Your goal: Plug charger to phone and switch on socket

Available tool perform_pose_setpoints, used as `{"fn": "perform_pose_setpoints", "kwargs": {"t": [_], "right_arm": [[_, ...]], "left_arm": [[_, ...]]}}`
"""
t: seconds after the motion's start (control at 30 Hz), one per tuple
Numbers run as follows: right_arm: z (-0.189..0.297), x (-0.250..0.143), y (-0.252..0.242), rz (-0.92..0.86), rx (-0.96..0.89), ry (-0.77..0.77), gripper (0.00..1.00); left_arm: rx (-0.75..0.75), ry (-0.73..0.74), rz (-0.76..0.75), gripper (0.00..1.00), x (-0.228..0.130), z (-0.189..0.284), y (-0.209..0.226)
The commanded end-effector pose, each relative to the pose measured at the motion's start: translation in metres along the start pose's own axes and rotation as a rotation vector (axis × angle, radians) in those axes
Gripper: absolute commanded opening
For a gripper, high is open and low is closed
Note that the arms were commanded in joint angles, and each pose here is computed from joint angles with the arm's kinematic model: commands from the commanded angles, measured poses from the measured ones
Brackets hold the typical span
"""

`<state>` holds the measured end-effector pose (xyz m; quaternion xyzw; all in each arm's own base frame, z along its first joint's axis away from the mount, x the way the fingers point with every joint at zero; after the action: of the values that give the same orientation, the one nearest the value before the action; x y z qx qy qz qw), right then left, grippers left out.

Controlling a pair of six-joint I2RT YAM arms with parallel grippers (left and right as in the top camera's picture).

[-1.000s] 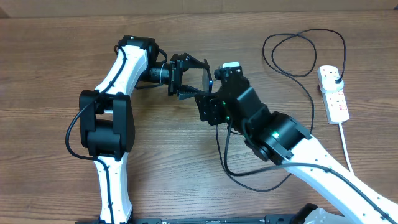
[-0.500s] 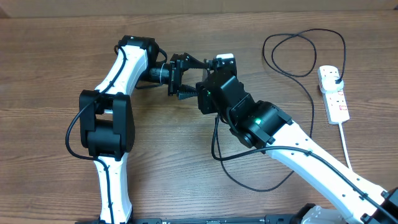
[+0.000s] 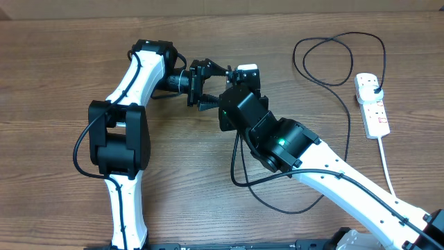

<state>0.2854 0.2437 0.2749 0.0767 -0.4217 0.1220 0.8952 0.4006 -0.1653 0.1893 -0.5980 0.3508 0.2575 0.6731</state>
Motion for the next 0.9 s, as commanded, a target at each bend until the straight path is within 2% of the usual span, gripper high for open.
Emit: {"fn": "perform_pose_setpoints", "kwargs": {"t": [0.0,0.1,0.2,0.37,0.87], "right_arm": [[-0.0003,0.0073,0.0021,-0.014,-0.007,-0.015,0.44],[-0.0024,0.0055,0.0022,-0.013,-0.011,-0.006,0.43],[-0.0025,0.0055,0.0023,-0.016,-0.011,-0.006,0.35],[-0.0029,0.0049,0.0021,-0.014,-0.013,-0.003,0.36],[-0.0043,0.0040,0.0023,-0.012,-0.015,0.001,0.22]], "left_arm": [[-0.048,0.022,-0.014,0.70,-0.0042,0.0046,-0.0101],[-0.048,0.022,-0.016,0.70,-0.0041,0.0046,-0.0102],[-0.048,0.022,-0.016,0.71,-0.0041,0.0046,-0.0102],[-0.048,0.022,-0.016,0.70,-0.0041,0.0046,-0.0102],[-0.048,0.022,-0.016,0.71,-0.0041,0.0046,-0.0102]]}}
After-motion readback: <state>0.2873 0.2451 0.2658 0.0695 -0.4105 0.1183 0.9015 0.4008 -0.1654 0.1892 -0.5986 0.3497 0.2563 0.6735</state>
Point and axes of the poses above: each gripper's point midway between its finger pads, its own z axis back along the fingers, its own y axis along the line the jaws close on, x = y × z, the point moved 7 cm from there along z, back along the fingers, and after that the axes turned 10 degrees about z, right-handed, at the moved point
